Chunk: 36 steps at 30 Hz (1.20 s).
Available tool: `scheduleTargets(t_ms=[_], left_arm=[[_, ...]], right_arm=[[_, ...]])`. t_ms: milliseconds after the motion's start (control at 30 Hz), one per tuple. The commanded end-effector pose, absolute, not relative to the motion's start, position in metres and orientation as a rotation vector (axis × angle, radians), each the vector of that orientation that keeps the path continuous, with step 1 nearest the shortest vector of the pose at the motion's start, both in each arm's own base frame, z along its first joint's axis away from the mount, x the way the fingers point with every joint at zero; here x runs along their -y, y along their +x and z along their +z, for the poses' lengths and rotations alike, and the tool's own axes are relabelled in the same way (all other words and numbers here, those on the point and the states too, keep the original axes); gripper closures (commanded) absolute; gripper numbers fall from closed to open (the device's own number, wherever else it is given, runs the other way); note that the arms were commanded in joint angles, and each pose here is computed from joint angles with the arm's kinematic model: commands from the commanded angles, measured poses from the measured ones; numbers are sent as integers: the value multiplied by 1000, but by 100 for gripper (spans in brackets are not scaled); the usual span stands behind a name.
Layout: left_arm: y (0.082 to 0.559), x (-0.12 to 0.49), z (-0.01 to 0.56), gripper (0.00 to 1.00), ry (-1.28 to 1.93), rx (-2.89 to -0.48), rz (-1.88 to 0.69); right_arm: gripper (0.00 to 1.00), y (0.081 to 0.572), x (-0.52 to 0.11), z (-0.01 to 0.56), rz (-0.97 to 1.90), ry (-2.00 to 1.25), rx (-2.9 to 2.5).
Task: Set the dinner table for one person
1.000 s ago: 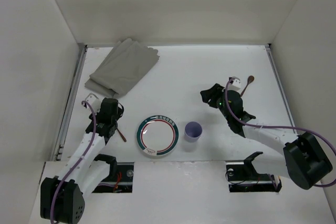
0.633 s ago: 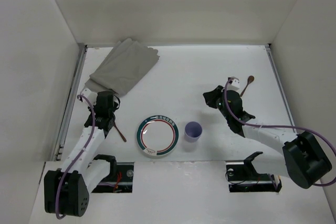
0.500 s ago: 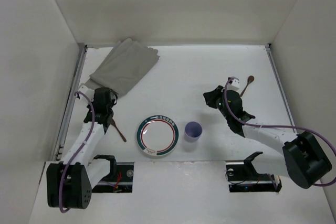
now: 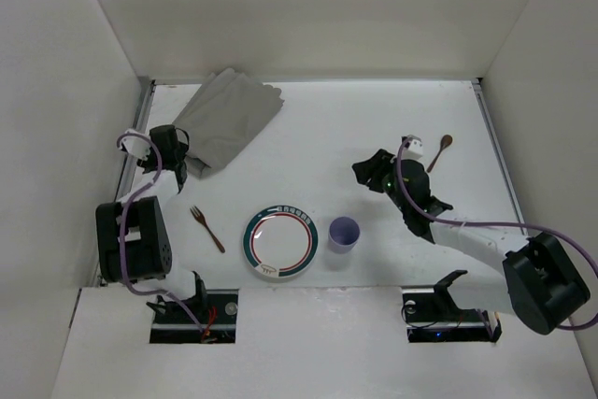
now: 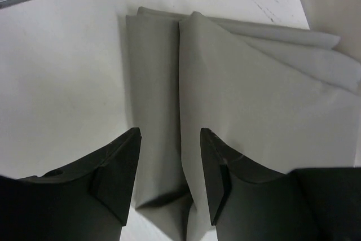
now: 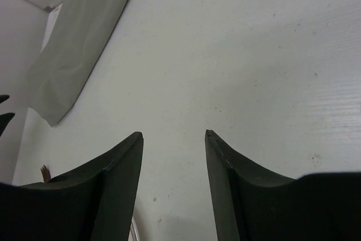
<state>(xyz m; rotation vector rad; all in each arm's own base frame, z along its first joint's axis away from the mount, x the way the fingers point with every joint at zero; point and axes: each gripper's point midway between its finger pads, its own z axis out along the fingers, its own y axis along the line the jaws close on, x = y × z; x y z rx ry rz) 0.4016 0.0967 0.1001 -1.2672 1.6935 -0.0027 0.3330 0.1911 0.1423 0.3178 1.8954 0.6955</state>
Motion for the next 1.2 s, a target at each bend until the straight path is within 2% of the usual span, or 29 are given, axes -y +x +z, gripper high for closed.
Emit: scheduleTargets(t_ms=[0,233,567,700,867,1000,1167], left_arm=[[438,-111,128,55,-1266,-1592,-136],[470,-126,107,53,-1294,-1635,-202],[472,-125,65,54,-1333,-1717,-187],[475,-104,45,67,-1330,-1795,-196],[485,-18,35,89,-1171,-1946,-309],[479,55,26,93,-1027,-2054,-384],[446,99,8,98,-932,-2163,-424]], right_arm=[[46,340,-207,166,741,264,-1846],[46,341,-220,156,737,221,-1885],[41,338,-228,158,739,184,-1891],[41,337,-230,155,743,180,-1904],[40,337,-225,159,725,188,-1883],[40,337,-224,159,719,188,-1881],[40,337,-218,160,710,201,-1877]])
